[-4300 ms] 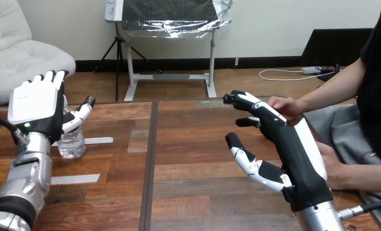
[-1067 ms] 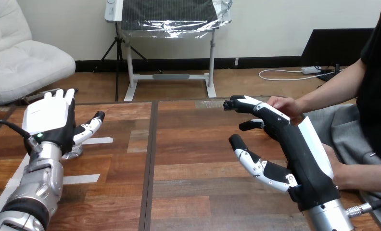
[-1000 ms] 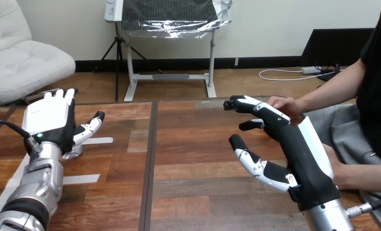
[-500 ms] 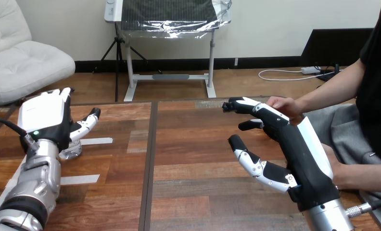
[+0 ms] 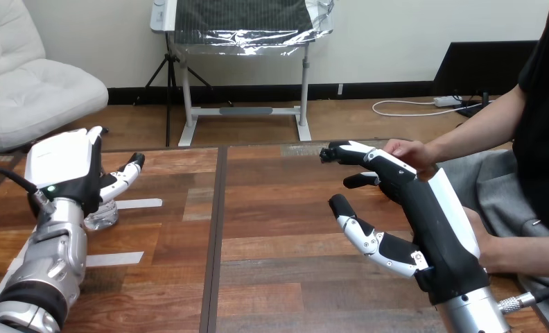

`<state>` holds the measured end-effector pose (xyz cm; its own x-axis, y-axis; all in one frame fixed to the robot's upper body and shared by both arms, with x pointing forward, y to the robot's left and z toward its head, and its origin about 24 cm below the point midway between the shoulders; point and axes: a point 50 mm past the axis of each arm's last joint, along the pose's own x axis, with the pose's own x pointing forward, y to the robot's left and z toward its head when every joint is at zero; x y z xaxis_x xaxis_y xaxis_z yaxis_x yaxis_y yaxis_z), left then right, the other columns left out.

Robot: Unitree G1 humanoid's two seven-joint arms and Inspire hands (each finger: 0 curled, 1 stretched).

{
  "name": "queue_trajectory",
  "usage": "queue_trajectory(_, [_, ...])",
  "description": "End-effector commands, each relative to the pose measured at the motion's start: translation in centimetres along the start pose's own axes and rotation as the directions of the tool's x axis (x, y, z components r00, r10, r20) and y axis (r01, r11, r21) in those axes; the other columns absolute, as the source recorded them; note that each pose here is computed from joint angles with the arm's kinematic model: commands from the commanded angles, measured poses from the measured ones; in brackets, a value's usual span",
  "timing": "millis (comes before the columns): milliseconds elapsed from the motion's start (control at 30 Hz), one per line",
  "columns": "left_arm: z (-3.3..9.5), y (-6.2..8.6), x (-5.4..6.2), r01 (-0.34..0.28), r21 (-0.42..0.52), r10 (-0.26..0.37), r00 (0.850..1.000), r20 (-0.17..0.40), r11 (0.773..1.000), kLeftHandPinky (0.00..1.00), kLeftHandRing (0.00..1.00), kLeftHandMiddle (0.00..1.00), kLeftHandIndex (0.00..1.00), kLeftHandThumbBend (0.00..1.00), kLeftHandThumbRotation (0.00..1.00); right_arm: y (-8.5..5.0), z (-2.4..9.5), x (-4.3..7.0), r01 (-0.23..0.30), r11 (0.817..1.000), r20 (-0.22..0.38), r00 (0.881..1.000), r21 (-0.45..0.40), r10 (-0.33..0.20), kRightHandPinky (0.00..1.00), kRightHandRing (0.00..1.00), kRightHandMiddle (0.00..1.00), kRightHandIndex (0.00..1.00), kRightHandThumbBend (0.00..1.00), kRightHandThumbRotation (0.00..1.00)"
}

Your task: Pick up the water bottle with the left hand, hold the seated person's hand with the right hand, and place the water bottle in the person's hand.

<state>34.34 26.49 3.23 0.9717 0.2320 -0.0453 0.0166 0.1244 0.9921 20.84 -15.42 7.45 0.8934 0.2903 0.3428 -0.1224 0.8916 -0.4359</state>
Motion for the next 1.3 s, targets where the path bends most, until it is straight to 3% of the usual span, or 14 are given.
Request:
queue_trajectory(0, [-0.47, -3.63, -1.99, 0.153, 0.001, -0.153, 0.988, -0.023, 0.988, 0.87, 0.9, 0.92, 0.9, 0.49, 1.0, -0.89, 1.47, 1.55, 0.032, 0.999, 0.095, 0.995, -0.014, -0.031, 0.68, 0.81, 0.82, 0.72, 0.32, 0.0])
queue_trajectory(767, [0.2, -4.08, -2.78, 0.097, -0.048, -0.094, 0.994, 0.055, 0.994, 0.83, 0.88, 0.9, 0.89, 0.48, 1.0, -0.79, 1.57, 1.78, 0.033, 0.999, 0.1, 0.995, -0.015, -0.031, 0.68, 0.8, 0.82, 0.71, 0.31, 0.0])
queue_trajectory(1267, [0.48, -4.01, -2.93, 0.097, -0.064, -0.091, 0.992, 0.088, 0.993, 0.87, 0.91, 0.93, 0.92, 0.52, 1.0, -0.65, 1.61, 1.84, 0.033, 0.999, 0.103, 0.994, -0.006, -0.032, 0.68, 0.81, 0.81, 0.71, 0.3, 0.0])
